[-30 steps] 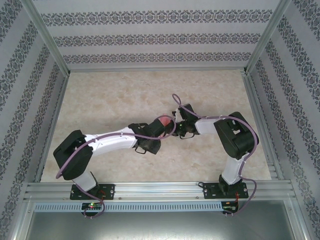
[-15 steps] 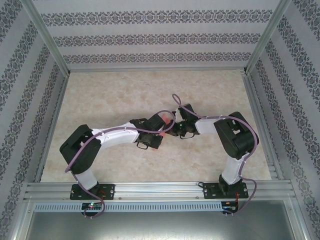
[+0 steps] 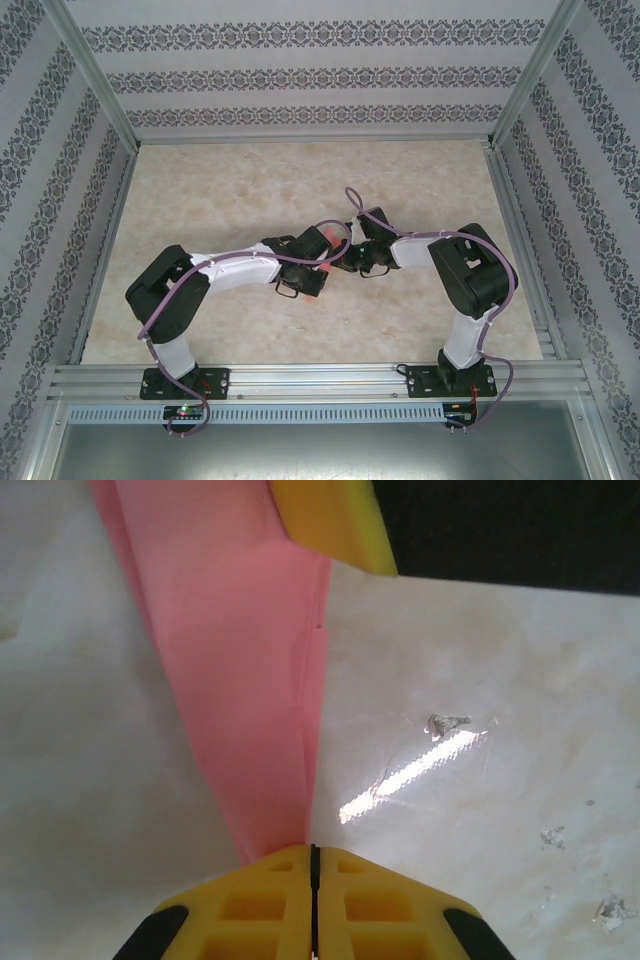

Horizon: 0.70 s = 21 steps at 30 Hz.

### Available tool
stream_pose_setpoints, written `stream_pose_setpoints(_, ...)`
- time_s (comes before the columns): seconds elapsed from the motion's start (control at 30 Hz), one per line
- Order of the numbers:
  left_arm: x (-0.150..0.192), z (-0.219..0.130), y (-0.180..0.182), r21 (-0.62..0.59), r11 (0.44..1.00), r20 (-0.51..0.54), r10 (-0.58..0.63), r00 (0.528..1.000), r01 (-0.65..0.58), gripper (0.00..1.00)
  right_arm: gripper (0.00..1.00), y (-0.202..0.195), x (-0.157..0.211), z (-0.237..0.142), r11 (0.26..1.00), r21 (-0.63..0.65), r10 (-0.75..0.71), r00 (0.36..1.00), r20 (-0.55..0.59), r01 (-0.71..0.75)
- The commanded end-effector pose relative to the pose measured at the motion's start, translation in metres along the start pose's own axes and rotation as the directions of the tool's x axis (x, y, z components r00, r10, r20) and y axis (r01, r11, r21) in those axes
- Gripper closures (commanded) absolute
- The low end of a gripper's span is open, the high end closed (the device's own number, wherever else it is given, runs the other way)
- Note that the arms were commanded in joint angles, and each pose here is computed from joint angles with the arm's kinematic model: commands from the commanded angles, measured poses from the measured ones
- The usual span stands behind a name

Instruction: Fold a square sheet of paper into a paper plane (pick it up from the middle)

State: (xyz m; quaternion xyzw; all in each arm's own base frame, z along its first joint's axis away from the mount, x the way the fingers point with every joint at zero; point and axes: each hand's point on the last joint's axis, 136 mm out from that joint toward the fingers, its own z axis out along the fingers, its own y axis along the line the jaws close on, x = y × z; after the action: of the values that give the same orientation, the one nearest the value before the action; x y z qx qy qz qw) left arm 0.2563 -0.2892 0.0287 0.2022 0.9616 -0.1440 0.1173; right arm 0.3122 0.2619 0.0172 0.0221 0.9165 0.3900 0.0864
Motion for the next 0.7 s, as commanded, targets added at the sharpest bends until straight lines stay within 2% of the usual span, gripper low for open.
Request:
stream_pose_setpoints(0.0, -0.008, 0.003, 0.000, 0.015, 1.000, 0.009, 0.007, 1.000, -0.007, 0.91, 1.00, -0.022, 0.006, 0.003, 0.998, 0.057, 0.025, 0.999, -0.025, -0.024)
stream_pose_setpoints(0.67, 0.016, 0.009, 0.013, -0.007, 1.000, -0.053, 0.022, 0.998, -0.022, 0.92, 1.00, -0.028, 0.006, 0.004, 0.997, 0.075, 0.038, 0.999, -0.028, -0.036)
